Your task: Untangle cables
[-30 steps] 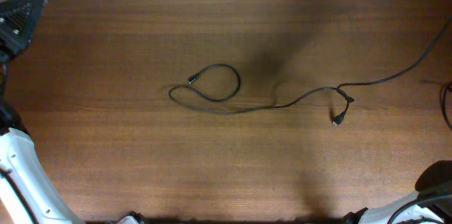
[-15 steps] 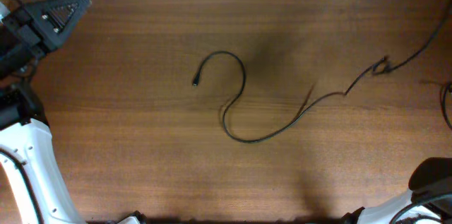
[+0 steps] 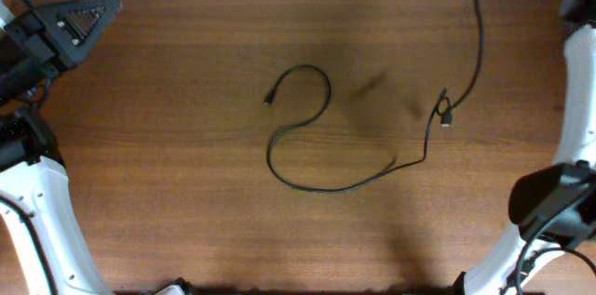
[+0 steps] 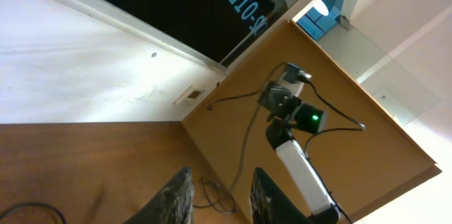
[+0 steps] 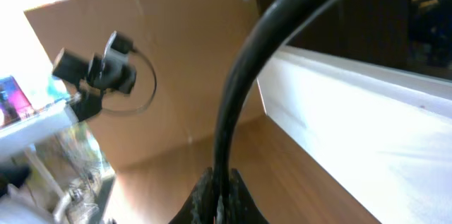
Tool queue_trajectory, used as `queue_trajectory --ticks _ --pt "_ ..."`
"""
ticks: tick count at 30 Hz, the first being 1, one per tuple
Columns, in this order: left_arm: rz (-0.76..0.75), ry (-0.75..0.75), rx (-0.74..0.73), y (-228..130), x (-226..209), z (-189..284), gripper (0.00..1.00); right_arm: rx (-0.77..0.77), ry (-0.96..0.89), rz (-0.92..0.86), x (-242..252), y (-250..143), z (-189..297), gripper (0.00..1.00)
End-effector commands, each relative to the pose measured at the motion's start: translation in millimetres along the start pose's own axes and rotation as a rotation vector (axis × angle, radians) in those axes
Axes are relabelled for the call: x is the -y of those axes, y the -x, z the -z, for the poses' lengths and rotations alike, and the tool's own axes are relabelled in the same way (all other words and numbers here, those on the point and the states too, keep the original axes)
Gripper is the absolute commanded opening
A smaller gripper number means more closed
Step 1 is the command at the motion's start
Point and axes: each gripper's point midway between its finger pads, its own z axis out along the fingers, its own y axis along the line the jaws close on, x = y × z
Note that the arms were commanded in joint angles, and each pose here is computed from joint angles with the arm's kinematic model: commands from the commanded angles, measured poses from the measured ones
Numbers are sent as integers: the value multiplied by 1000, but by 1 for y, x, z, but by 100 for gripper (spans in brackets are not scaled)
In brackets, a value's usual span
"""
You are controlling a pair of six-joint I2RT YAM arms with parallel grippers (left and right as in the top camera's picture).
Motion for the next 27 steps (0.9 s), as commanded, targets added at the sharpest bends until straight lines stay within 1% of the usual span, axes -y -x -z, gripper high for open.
queue_trajectory --ticks 1,2,4,5,6,8,9,14,17,18,22,24,27 --pt "-38 -3 10 2 7 -1 28 258 -49 -75 17 40 -14 4" --pt "-37 -3 10 2 7 -1 28 343 -98 -164 35 49 -16 4" --pt "-38 -3 10 2 7 -1 28 335 -185 -286 67 33 -24 4" --pt "-37 -3 11 2 7 -1 28 300 -255 -359 89 13 -27 4" --pt "-38 -3 10 2 7 -1 29 254 -311 -385 103 -7 -30 4" --pt "-38 -3 11 2 6 -1 30 137 -398 -381 120 -48 -36 4" --pt "-37 -3 11 3 6 -1 30 90 -415 -367 122 -62 -38 4" --pt "-47 -3 -7 1 -1 -1 29 -121 -447 -370 119 -125 -36 4" --pt "-47 -3 -15 -1 -1 -1 29 -307 -500 -384 112 -177 -23 4" --pt "-47 -4 -21 -2 -1 -1 28 -349 -506 -388 109 -188 -19 4" --pt "-47 -6 -34 -4 -1 -1 28 -483 -516 -393 86 -211 -6 4" --pt "-47 -6 -40 -5 -1 -1 28 -516 -544 -382 80 -212 0 4" --pt "-47 -7 -47 -6 -1 -1 27 -562 -535 -358 50 -207 6 4"
